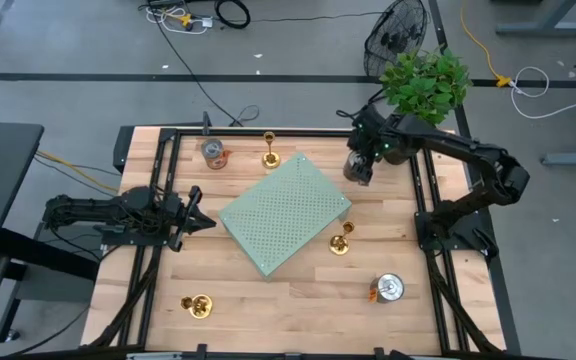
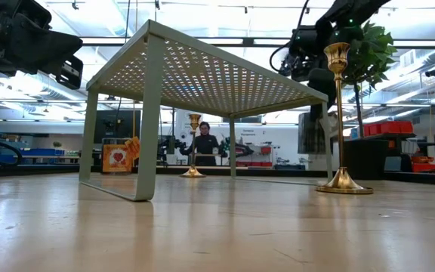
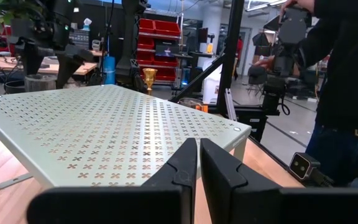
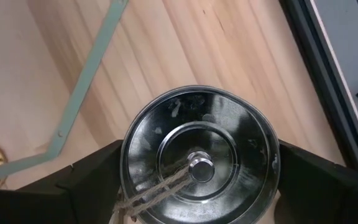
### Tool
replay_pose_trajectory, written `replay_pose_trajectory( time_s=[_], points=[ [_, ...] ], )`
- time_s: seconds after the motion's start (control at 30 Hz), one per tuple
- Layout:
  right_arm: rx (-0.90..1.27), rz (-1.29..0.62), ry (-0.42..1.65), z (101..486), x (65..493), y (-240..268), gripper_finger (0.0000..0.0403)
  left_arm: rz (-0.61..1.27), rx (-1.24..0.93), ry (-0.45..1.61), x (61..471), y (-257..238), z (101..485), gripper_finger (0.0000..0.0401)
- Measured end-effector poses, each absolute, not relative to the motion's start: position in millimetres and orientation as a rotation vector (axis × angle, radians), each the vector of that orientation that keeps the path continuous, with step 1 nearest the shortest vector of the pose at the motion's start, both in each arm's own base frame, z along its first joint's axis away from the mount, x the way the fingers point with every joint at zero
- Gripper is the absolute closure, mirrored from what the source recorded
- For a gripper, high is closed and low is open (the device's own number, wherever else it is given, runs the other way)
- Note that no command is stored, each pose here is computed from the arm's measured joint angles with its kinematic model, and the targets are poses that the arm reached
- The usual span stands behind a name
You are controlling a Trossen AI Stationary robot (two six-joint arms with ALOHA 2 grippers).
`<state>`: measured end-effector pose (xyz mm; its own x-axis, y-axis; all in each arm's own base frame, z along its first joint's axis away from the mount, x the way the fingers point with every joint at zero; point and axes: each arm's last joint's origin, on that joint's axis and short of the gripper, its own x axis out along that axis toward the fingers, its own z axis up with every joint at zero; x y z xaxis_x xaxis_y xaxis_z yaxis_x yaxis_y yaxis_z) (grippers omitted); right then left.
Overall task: Pick & Place candle stick holders
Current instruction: Put the top right silver scented candle on the shelf
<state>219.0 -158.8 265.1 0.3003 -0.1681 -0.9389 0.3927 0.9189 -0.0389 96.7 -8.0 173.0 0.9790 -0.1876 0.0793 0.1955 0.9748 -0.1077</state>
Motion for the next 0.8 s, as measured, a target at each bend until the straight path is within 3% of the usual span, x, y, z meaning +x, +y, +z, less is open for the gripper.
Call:
replay_pose_trajectory(
  time_s=[0.8],
  points=[
    [0.147,-0.385,1.205,329,216,-158,0.0034,-0.193,-0.115,-0.068,97,-8,173,0.0376]
  ],
)
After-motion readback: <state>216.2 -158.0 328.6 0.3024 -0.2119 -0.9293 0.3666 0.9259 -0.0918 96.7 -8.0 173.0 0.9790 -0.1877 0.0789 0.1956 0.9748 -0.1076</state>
